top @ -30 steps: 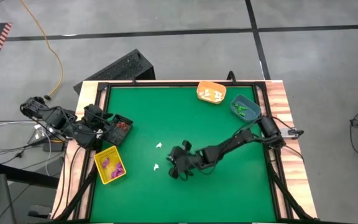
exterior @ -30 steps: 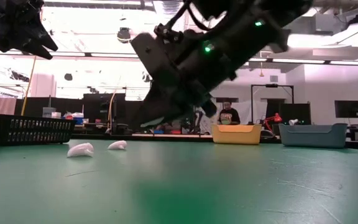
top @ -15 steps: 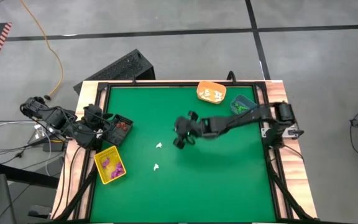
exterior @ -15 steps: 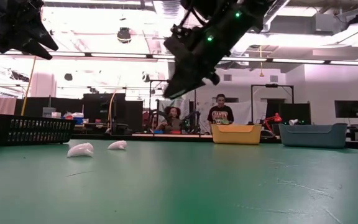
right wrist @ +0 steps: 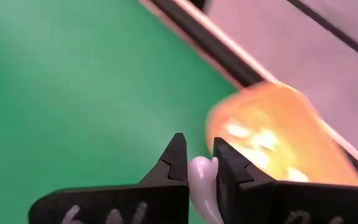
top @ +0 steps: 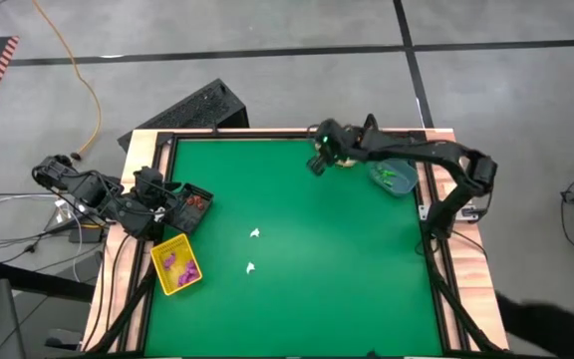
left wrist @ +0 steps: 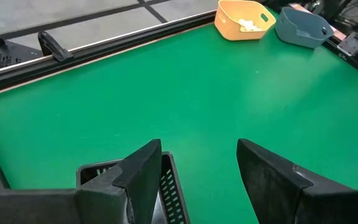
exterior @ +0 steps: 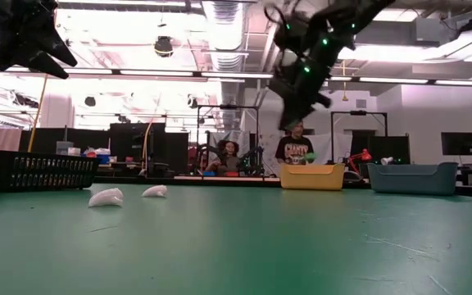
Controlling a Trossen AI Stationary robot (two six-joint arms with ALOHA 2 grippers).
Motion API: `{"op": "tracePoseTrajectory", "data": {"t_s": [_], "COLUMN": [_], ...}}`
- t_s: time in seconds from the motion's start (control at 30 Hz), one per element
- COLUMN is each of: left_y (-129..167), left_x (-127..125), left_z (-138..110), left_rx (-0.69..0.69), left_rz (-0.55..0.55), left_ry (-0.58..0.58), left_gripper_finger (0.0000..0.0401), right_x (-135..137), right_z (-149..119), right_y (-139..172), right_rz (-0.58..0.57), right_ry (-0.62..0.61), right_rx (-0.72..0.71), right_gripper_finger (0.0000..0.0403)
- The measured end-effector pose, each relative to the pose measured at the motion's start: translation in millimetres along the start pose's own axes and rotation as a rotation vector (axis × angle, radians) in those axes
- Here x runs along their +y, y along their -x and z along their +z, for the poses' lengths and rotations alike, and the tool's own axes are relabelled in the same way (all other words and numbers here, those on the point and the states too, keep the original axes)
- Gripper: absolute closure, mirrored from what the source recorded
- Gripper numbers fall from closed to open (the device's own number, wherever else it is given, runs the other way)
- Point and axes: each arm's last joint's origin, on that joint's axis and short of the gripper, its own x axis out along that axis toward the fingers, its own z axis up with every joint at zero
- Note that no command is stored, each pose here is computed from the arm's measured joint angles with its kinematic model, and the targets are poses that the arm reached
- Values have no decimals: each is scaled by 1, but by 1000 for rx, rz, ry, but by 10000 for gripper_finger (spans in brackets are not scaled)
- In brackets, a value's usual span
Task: Sort Halloween decoration
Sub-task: Put the white ghost toy into the light orange bin
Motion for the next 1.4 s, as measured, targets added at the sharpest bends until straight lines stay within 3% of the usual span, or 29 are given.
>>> {"op": "tracePoseTrajectory", "data": {"t_s": [0.23, 0.43, 0.73, 1.13, 1.27, 1.4], "left_y": [0, 0, 0, 0, 0, 0], "left_x": [0, 0, 1, 1, 1, 1], "left_z": [0, 1, 1, 1, 1, 1], "left_rx": [0, -19, -39, -40, -40, -40], "left_rz": [0, 9, 19, 19, 19, 18], "left_ry": [4, 15, 26, 26, 26, 26], "left_gripper_finger": [202, 202, 202, 202, 202, 202], "right_x": [-56, -79, -87, -97, -96, -81], "right_z": [-2, -6, -15, -14, -9, 9], "right_y": [-13, -28, -48, -48, -46, -39], "right_rz": [-101, -95, -125, -170, -153, -83], "right_ry": [-192, -289, -312, -328, -315, -221], "right_rx": [120, 187, 260, 242, 230, 162], "right_gripper_finger": [365, 363, 353, 244, 223, 219]}}
